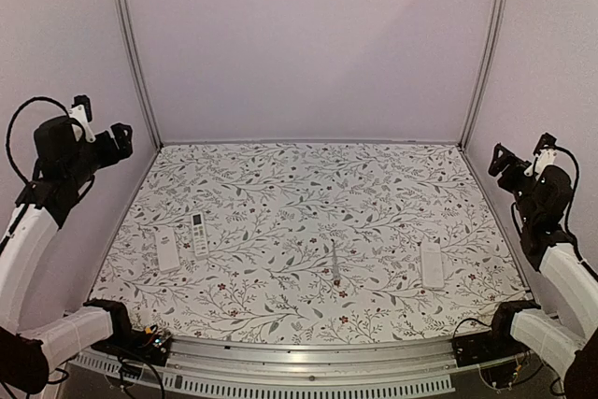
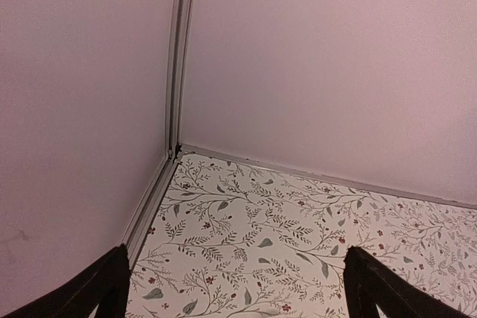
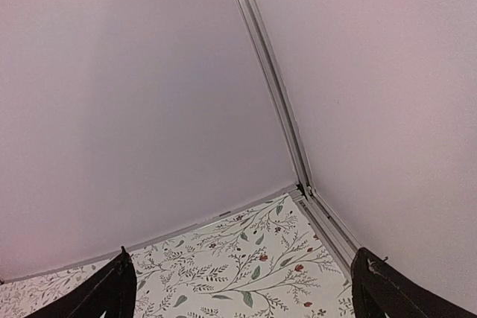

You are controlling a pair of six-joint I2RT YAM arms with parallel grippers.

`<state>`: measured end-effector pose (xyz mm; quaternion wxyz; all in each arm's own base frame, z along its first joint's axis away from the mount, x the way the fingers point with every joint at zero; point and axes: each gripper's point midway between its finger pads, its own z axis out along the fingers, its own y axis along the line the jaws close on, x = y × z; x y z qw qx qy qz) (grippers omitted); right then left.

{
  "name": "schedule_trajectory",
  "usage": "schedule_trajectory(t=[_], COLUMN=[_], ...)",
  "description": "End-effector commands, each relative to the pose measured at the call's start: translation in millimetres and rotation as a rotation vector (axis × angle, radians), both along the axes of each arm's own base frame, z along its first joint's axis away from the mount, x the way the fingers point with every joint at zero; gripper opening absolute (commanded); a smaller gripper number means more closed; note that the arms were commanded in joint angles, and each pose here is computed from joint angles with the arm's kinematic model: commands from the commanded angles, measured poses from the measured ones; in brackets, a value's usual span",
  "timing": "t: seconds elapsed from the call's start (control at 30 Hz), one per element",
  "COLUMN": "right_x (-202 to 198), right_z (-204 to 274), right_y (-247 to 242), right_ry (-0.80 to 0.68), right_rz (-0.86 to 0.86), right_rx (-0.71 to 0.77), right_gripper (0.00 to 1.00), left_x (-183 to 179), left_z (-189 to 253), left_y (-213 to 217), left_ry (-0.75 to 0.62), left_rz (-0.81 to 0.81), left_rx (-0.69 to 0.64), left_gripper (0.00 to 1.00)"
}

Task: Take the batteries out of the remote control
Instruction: Pick up the remote control from the center of the board.

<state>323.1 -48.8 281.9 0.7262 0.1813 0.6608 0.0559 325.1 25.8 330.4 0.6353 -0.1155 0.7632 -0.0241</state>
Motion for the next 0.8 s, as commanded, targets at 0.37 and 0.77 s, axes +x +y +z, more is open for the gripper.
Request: schedule_trajectory(t=[0.37, 0.77], right_x=[3, -17], right_z=[-34, -138], right_y=[16, 100], right_ry=[0.321, 0.816], right_rz=[0.090, 0.301], right_rx=[0.099, 0.243], right_gripper=[0.99, 0.99], left_x=[35, 57], left_z=[42, -22], left_y=[-56, -64], left_ry=[-0.026, 0.105], left_rz=[-0.312, -0.356], left_rx=[-0.116, -0.123], left_gripper=[1.00, 1.00])
